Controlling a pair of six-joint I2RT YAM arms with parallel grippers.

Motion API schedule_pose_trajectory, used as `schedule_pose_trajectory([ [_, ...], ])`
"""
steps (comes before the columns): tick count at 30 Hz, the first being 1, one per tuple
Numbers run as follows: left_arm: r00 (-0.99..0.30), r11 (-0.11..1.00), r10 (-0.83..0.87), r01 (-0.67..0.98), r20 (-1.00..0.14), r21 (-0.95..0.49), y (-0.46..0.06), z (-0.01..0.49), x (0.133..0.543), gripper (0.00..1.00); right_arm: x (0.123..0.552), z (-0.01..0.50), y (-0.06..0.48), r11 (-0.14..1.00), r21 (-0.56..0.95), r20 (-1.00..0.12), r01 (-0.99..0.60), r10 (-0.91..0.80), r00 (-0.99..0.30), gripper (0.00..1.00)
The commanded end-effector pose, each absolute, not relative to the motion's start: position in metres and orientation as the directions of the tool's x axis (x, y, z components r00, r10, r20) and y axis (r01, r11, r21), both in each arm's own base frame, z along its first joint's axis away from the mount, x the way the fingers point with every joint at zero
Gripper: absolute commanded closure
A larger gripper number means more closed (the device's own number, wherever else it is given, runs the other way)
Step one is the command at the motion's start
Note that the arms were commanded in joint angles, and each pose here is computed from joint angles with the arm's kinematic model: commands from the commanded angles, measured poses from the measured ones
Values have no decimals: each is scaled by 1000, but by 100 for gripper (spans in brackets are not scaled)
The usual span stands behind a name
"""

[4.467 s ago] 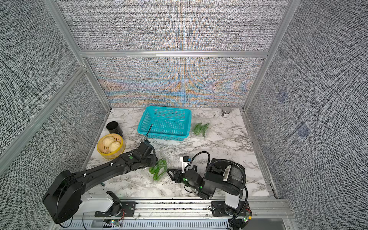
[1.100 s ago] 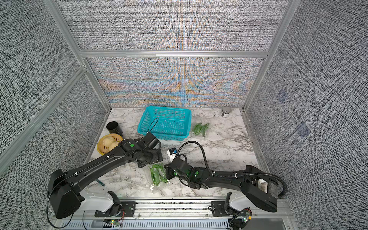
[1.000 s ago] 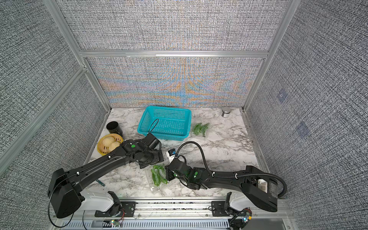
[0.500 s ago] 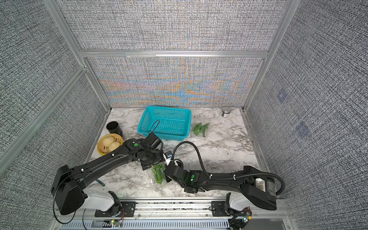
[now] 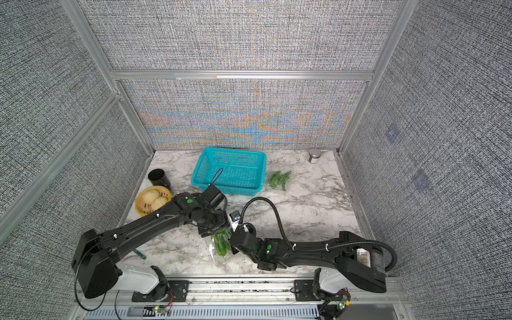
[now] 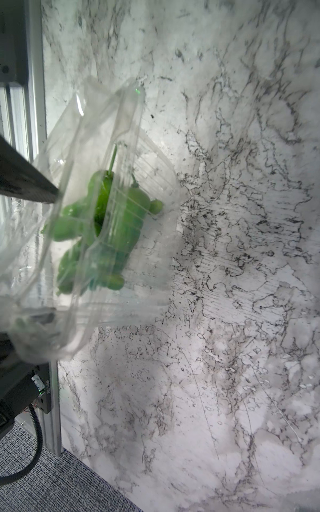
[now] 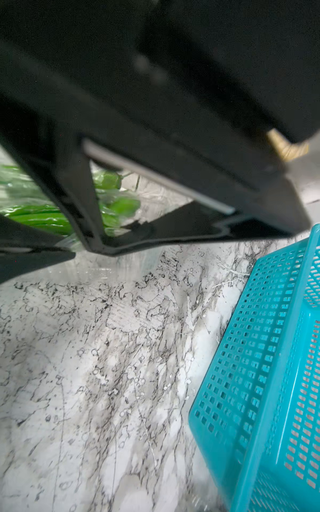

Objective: Take small green peppers out of containers
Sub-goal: Open the packing box at the center of the board.

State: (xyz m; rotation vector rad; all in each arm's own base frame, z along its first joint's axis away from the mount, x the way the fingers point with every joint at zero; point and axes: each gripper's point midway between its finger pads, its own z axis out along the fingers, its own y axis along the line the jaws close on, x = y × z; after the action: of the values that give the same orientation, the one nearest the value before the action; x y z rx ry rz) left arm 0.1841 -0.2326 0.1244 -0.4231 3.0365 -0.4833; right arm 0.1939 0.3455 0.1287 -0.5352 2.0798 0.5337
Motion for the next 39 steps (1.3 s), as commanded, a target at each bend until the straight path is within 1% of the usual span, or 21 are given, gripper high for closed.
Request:
schedule_pose_trajectory([
  [1, -962, 949, -271, -273, 35, -160, -197, 116, 163, 38, 207, 127, 330, 867, 125, -862, -482, -146, -486, 100],
  [9, -968, 955, -245, -250, 49, -159, -200, 119, 162, 62, 210, 127, 326, 883, 127, -863, -451, -126, -490, 100],
  [14, -976, 969, -205, -214, 76, -125, -196, 124, 156, 72, 211, 122, 326, 888, 134, -860, -441, -117, -497, 100],
  [16, -977, 972, -197, -206, 81, -110, -192, 125, 153, 74, 212, 121, 325, 890, 133, -858, -436, -117, -500, 100],
  [21, -973, 972, -208, -217, 101, -90, -180, 120, 144, 75, 216, 121, 323, 894, 142, -856, -425, -105, -505, 100],
  [26, -975, 963, -219, -224, 48, -150, -183, 130, 152, 75, 216, 121, 326, 888, 144, -856, -436, -109, -505, 100],
  [27, -976, 961, -216, -220, 38, -165, -186, 133, 154, 70, 216, 121, 327, 886, 149, -857, -438, -106, -505, 100],
  [30, -978, 951, -207, -206, 17, -229, -199, 141, 164, 49, 213, 122, 330, 872, 175, -856, -457, -94, -508, 100],
  [33, -971, 934, -238, -218, -36, -282, -209, 152, 177, 27, 209, 127, 330, 854, 216, -860, -473, -62, -506, 100],
  [35, -962, 913, -267, -236, -53, -332, -218, 155, 185, 10, 207, 132, 327, 845, 246, -862, -475, -33, -505, 100],
  [36, -961, 907, -273, -241, -47, -345, -222, 153, 186, 5, 206, 134, 325, 839, 259, -863, -478, -21, -505, 100],
  [39, -963, 911, -269, -247, -20, -330, -228, 140, 186, 2, 204, 142, 322, 820, 297, -865, -488, 14, -502, 100],
])
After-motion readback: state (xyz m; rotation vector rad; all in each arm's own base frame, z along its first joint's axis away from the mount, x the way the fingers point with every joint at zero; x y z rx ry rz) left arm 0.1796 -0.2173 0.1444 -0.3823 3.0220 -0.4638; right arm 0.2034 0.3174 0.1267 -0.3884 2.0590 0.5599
